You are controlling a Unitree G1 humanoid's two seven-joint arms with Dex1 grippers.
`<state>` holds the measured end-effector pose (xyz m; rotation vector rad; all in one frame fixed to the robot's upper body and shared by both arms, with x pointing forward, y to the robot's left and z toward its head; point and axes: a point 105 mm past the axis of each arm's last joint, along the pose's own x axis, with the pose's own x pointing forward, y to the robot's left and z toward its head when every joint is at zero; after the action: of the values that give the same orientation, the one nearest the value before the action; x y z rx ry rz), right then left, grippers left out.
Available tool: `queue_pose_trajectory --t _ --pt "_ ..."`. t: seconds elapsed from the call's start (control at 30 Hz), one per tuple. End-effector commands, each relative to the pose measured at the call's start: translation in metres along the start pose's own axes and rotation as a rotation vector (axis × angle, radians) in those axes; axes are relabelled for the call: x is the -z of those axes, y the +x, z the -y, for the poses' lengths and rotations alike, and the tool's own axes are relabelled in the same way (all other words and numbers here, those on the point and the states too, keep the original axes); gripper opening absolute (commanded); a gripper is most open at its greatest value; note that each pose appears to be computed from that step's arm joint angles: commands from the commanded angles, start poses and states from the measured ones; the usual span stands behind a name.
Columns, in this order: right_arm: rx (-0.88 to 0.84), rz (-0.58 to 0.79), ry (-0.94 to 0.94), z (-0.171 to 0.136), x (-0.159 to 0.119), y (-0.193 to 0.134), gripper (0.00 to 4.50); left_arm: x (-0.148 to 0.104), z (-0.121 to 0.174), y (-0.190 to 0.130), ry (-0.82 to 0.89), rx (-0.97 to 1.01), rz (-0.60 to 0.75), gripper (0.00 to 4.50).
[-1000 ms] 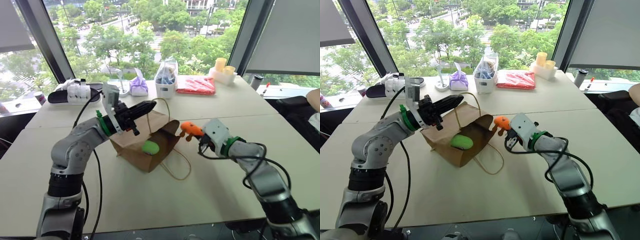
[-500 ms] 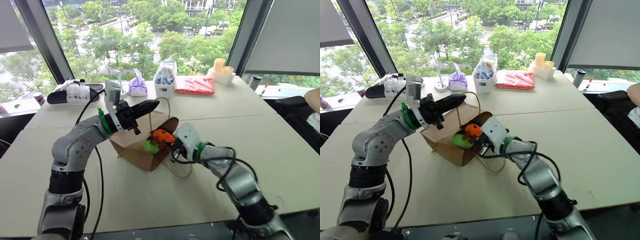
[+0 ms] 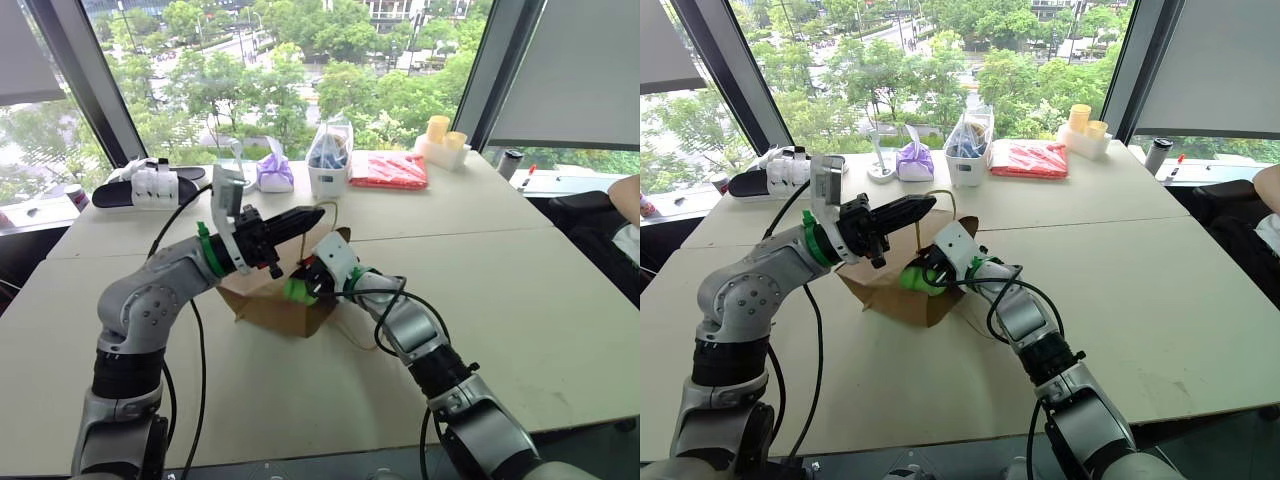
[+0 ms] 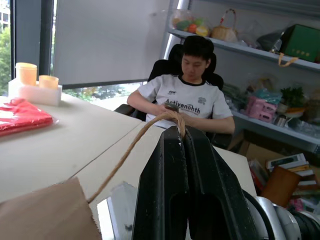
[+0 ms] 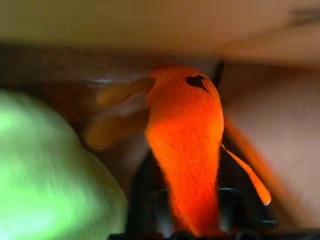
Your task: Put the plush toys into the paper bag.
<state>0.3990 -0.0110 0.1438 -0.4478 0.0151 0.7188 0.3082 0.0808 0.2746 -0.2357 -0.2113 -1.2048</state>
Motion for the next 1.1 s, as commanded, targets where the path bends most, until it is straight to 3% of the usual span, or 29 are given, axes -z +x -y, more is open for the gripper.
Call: queue_pose_trajectory --t 0.03,0.13,0.37,0.53,0.63,0.83,0.97,1.03,1.1 --pt "-0.002 0.041 -0.044 0.001 -0.013 0.000 2.66 -0.017 0.005 -0.003 0.050 0.004 0.045 0.00" --pt "-0.007 0.046 -0.056 0.005 -0.015 -0.011 4.16 -0.016 0.000 -0.004 0.063 -0.017 0.041 0.00" --pt "0.021 0.053 -0.069 0.025 -0.027 -0.083 4.16 -0.010 -0.008 -0.006 0.073 -0.048 0.035 0.00" --pt "0.014 -0.031 0.009 0.018 -0.010 -0.120 4.16 -0.008 -0.010 -0.006 0.070 -0.045 0.035 0.00" --pt "0.006 -0.144 0.036 0.009 0.026 -0.126 4.16 -0.006 -0.009 -0.004 0.068 -0.032 0.037 0.00" --pt "0.028 -0.246 0.142 0.008 0.080 -0.117 4.16 -0.006 -0.009 -0.001 0.081 -0.035 0.061 0.00" --pt "0.051 -0.209 0.212 0.014 0.083 -0.109 4.16 -0.006 -0.008 0.000 0.086 -0.032 0.068 0.00" --pt "0.045 -0.212 0.181 0.015 0.084 -0.107 3.62 -0.006 -0.008 0.000 0.088 -0.034 0.071 0.00" --pt "0.041 -0.219 0.161 0.018 0.085 -0.104 2.82 -0.006 -0.008 0.000 0.091 -0.038 0.072 0.00"
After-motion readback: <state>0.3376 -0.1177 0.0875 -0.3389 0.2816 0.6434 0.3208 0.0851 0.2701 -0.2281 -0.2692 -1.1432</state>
